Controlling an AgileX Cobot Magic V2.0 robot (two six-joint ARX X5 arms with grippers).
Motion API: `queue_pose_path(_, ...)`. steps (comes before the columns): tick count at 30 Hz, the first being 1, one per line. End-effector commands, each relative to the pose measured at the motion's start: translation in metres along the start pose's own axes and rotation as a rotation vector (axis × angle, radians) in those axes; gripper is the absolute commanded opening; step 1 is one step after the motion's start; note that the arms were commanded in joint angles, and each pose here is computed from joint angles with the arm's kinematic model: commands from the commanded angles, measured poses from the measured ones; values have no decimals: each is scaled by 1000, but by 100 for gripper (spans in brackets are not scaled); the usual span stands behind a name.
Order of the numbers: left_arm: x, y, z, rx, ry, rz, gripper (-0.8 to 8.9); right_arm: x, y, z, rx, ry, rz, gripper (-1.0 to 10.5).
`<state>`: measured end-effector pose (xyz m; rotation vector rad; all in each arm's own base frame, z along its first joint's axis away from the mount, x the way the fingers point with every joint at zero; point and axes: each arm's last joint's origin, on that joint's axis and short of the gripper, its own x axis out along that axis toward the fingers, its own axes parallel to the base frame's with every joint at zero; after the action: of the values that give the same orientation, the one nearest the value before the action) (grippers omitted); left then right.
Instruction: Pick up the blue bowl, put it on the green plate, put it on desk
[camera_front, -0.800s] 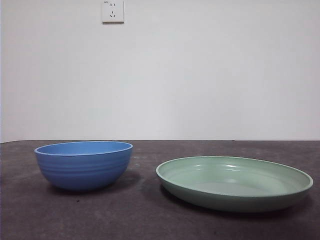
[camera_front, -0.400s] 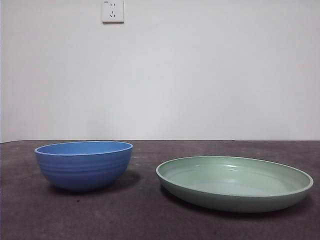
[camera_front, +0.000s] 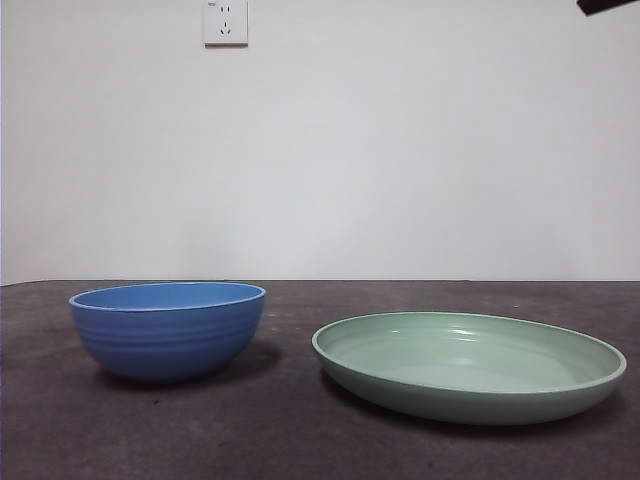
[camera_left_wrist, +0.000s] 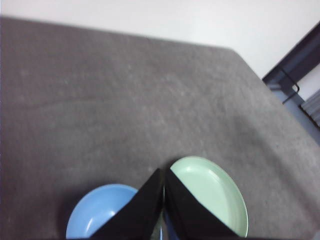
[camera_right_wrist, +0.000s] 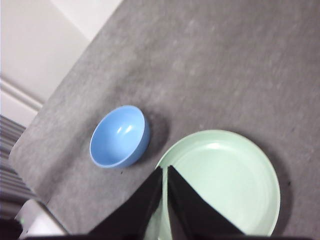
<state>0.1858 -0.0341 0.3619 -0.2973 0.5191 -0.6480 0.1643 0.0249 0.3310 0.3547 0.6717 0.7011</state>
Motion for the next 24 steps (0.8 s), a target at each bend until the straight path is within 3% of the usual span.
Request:
queue_pose_path(1, 3, 0, 3, 33, 22, -15, 9, -2, 3, 3, -27, -3, 9, 11)
queue_pose_path(7, 9, 3, -2, 37, 83, -11, 11, -2, 3, 3, -27, -6, -4, 11)
queue_pose_path(12, 9, 3, -2, 41, 84, -11, 90, -2, 2, 3, -28, -9, -23, 18)
queue_pose_path(14, 9, 3, -2, 41, 84, -11, 217, -2, 1, 3, -27, -13, -57, 124)
queue_pose_path(18, 9, 3, -2, 41, 85, -11, 490, -2, 0, 3, -27, -19, -103, 462)
queue_pose_path(20, 9, 3, -2, 41, 85, -12, 528, -2, 0, 3, -27, -20, -111, 536)
queue_pose_path(24, 9, 3, -2, 47, 83, -12, 531, -2, 0, 3, -27, -20, -112, 548)
